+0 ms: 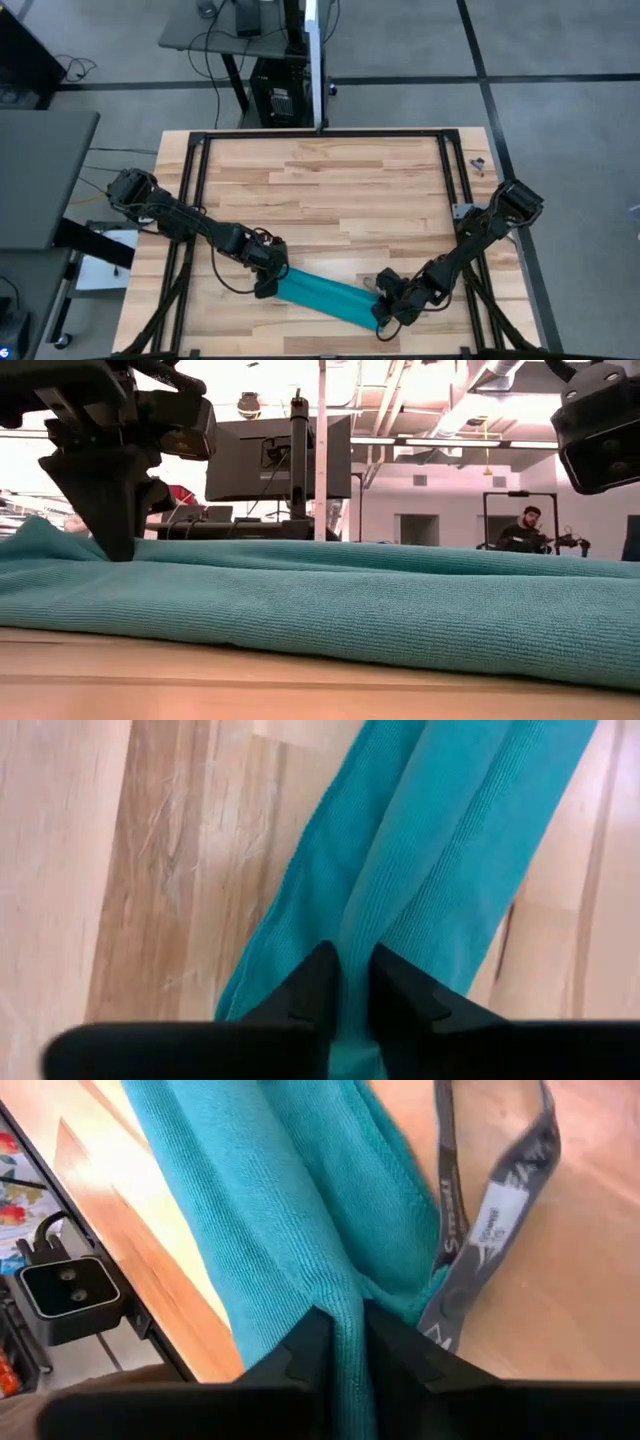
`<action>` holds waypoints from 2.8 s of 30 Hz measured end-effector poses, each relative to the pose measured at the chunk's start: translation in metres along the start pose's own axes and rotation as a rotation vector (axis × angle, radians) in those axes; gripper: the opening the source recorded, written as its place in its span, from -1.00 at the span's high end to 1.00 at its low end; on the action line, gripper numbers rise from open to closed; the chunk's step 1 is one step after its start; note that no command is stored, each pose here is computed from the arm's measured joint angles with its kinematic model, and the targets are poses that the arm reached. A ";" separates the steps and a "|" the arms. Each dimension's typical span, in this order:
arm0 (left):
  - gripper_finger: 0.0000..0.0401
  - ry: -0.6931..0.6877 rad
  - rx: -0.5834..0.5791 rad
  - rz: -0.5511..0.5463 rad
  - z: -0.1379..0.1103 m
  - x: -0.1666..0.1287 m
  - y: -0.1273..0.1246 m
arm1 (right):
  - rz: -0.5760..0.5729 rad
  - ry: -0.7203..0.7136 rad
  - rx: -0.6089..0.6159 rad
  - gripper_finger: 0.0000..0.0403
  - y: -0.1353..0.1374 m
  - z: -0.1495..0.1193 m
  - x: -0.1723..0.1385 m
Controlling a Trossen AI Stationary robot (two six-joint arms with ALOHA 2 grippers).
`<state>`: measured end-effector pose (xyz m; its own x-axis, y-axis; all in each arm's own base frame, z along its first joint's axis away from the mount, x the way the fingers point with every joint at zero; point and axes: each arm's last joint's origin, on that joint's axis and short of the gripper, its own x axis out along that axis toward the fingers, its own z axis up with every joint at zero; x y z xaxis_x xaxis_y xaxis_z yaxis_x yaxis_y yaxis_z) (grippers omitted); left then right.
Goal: Roll towel
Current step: Roll the blue towel, then move the blue towel to the center of the table, then return to Home Position
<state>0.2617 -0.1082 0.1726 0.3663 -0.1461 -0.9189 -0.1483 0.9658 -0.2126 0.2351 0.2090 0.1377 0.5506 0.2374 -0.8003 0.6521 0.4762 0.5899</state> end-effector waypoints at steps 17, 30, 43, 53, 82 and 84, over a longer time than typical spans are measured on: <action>0.34 -0.049 0.076 -0.080 0.019 -0.042 -0.010 | 0.215 -0.083 -0.149 0.22 0.027 0.027 -0.060; 0.43 -0.030 0.020 -0.204 -0.003 -0.008 -0.021 | 0.197 0.004 -0.133 0.98 0.017 -0.003 0.010; 0.44 -0.071 -0.067 -0.036 0.003 0.008 0.016 | -0.188 0.006 -0.265 1.00 -0.013 0.060 -0.006; 0.44 -0.049 -0.153 0.088 0.020 0.005 0.073 | -0.367 0.031 -0.417 1.00 -0.041 0.144 -0.038; 0.81 -0.638 -0.183 0.149 -0.006 -0.193 0.085 | 0.290 -0.748 -0.669 1.00 -0.053 0.135 -0.224; 0.81 -0.691 -0.200 0.124 -0.013 -0.204 0.085 | 0.287 -0.775 -0.718 1.00 -0.066 0.122 -0.218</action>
<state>0.1621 0.0011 0.3375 0.8222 0.1941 -0.5351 -0.3672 0.8991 -0.2381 0.1362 0.0225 0.2864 0.9760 -0.0586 -0.2098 0.1296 0.9305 0.3426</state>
